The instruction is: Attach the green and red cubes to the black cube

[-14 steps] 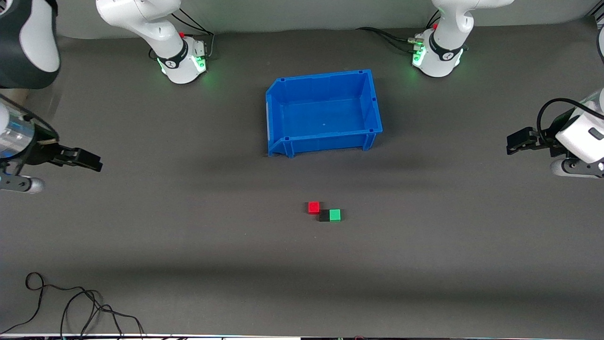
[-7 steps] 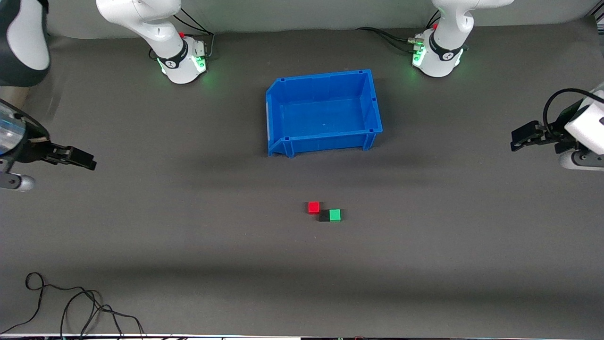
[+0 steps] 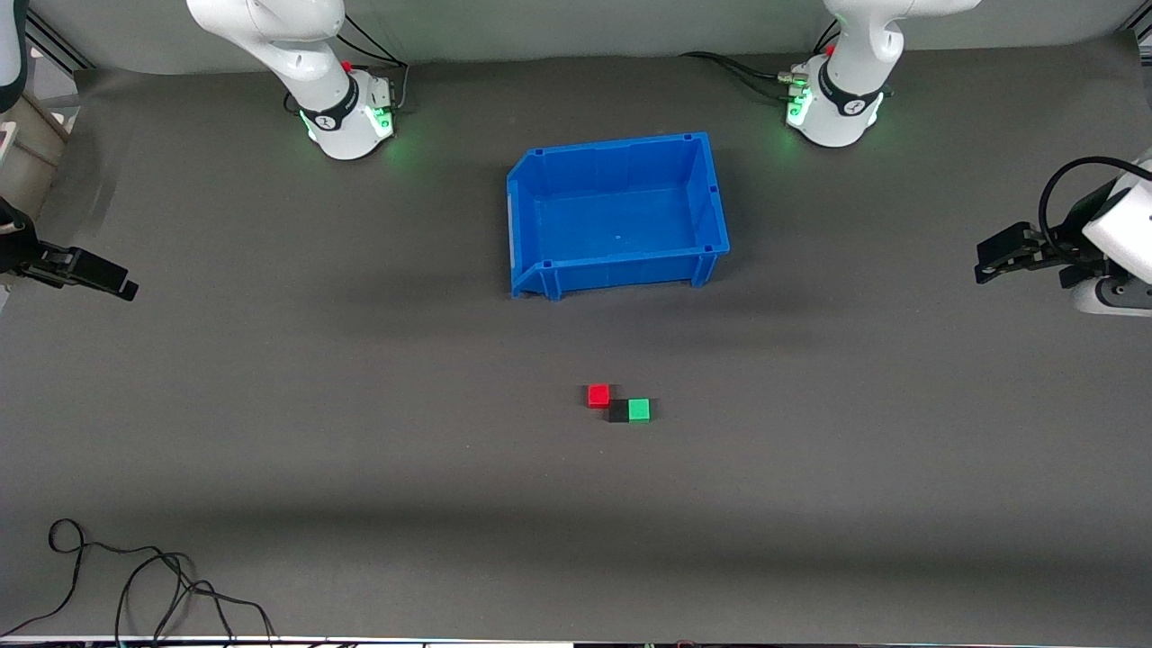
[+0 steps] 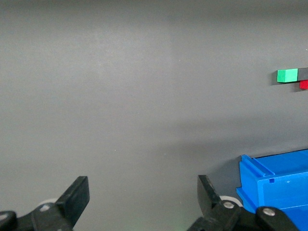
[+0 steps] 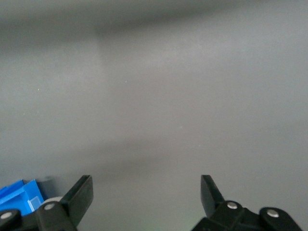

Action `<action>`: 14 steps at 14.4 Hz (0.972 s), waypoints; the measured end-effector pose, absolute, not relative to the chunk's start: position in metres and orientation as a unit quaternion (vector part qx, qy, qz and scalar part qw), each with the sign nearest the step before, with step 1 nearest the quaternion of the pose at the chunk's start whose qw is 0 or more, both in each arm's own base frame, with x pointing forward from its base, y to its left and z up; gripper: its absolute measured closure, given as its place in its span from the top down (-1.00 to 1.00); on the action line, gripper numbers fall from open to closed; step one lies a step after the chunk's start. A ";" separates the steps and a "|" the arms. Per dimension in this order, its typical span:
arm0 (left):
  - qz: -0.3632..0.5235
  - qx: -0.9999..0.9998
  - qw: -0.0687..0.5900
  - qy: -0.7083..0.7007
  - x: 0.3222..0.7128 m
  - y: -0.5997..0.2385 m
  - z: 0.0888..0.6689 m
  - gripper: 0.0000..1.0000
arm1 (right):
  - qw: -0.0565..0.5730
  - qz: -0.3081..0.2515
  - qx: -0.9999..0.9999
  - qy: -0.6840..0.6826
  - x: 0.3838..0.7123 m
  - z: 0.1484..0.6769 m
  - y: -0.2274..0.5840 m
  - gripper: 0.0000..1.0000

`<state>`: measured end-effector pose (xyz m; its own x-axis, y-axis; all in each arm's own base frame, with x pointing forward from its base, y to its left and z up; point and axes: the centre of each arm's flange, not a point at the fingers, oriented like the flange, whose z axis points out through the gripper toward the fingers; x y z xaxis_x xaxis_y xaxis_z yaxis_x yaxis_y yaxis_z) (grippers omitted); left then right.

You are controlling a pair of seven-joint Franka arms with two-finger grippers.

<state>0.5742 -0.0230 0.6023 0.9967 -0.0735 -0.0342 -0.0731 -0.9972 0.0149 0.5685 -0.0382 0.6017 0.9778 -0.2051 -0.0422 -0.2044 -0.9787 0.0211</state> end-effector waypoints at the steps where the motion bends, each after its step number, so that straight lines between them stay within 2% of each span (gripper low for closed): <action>1: -0.017 0.999 0.007 -0.036 0.574 -0.023 0.602 1.00 | 0.008 -0.029 0.995 -0.099 0.569 0.596 -0.034 0.99; 14: -0.019 0.999 0.006 -0.033 0.573 -0.019 0.604 1.00 | -0.003 -0.043 0.995 -0.092 0.570 0.585 -0.023 0.99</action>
